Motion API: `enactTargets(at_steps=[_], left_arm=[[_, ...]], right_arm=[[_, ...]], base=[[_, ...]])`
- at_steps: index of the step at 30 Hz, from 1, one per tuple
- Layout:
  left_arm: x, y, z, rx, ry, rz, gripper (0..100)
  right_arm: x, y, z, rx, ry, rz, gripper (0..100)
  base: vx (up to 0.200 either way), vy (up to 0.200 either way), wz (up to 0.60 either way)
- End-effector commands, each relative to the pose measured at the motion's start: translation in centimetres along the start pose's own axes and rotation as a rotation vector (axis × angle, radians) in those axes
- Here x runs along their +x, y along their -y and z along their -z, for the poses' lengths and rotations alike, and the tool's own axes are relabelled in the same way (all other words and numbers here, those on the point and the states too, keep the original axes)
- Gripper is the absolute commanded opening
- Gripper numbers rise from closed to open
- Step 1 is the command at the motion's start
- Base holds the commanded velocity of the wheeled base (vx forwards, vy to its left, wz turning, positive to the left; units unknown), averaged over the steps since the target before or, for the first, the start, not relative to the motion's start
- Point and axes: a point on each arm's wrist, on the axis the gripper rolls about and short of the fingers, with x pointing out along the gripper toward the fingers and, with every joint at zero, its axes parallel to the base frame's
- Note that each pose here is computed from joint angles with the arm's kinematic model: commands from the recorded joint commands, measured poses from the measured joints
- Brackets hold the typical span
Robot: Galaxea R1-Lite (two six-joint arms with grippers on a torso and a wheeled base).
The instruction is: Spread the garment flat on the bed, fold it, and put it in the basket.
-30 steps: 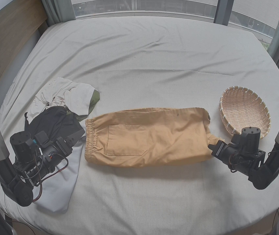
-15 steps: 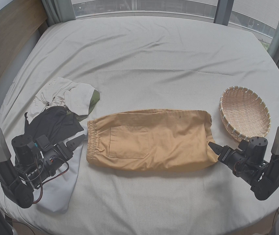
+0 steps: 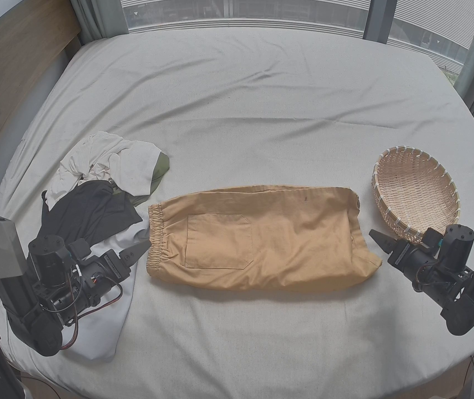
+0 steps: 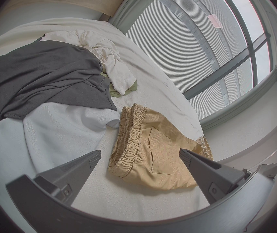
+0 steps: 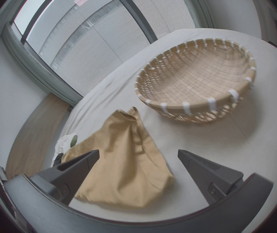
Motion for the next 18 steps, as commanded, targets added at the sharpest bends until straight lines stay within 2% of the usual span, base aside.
enactTargets(at_steps=[1, 8, 17, 18], left_arm=[[0.1, 0.2, 0.1, 0.002, -0.003, 0.005, 100], [0.2, 0.2, 0.1, 0.002, -0.001, 0.009, 100], [0.1, 0.3, 0.1, 0.002, 0.000, 0.010, 100], [0.1, 0.2, 0.0, 0.002, 0.001, 0.009, 100]], right_arm=[[4.4, -0.2, -0.3, -0.042, 0.042, -0.065, 100], [9.3, 0.1, 0.0, -0.148, 0.039, -0.105, 100], [12.1, -0.6, -1.2, -0.186, 0.061, -0.122, 100], [12.2, -0.6, -1.2, -0.193, 0.064, -0.123, 0]], base=[[0.000, 0.000, 0.00], [0.000, 0.000, 0.00], [0.000, 0.000, 0.00], [0.000, 0.000, 0.00]])
